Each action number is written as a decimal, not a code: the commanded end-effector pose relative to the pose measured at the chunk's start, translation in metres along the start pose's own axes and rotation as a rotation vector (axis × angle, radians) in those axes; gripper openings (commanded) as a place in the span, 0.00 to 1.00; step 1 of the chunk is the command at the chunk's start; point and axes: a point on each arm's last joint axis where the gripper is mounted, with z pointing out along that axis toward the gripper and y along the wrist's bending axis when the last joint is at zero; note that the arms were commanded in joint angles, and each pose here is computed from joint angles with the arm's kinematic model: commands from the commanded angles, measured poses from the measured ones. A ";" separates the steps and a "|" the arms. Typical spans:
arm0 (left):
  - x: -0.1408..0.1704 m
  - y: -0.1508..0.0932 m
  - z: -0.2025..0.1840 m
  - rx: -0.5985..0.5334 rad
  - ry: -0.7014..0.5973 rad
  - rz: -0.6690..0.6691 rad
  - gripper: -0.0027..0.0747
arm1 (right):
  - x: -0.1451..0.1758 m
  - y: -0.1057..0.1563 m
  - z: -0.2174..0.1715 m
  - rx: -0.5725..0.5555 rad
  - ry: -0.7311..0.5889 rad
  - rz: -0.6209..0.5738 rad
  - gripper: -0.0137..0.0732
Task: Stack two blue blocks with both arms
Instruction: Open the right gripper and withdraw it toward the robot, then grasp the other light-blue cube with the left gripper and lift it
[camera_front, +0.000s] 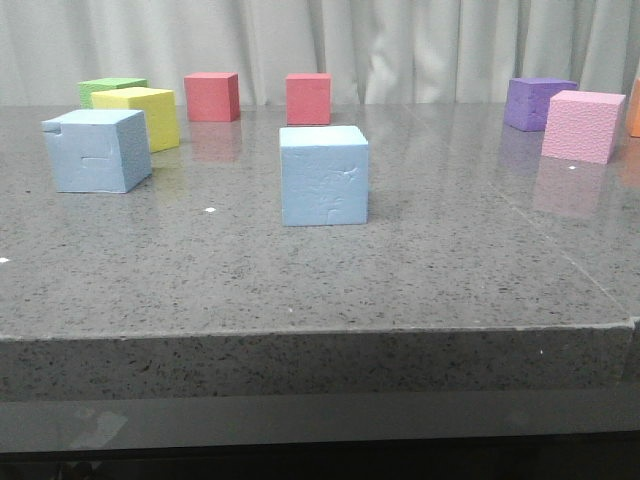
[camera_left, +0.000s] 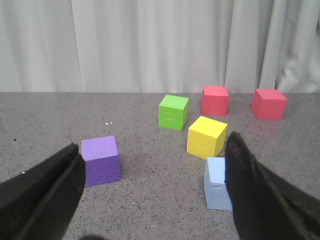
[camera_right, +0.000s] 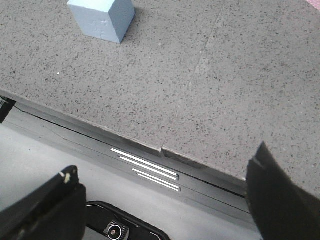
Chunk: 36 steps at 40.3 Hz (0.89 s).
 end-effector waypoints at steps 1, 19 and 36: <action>-0.025 -0.002 0.014 0.016 -0.033 0.003 0.81 | -0.011 0.000 -0.005 0.010 -0.087 -0.003 0.90; -0.047 -0.055 0.127 0.198 0.311 0.131 0.81 | -0.011 0.000 -0.005 0.010 -0.087 -0.003 0.90; -0.023 -0.090 0.224 0.208 0.640 0.185 0.81 | -0.011 0.000 -0.005 0.010 -0.087 -0.003 0.90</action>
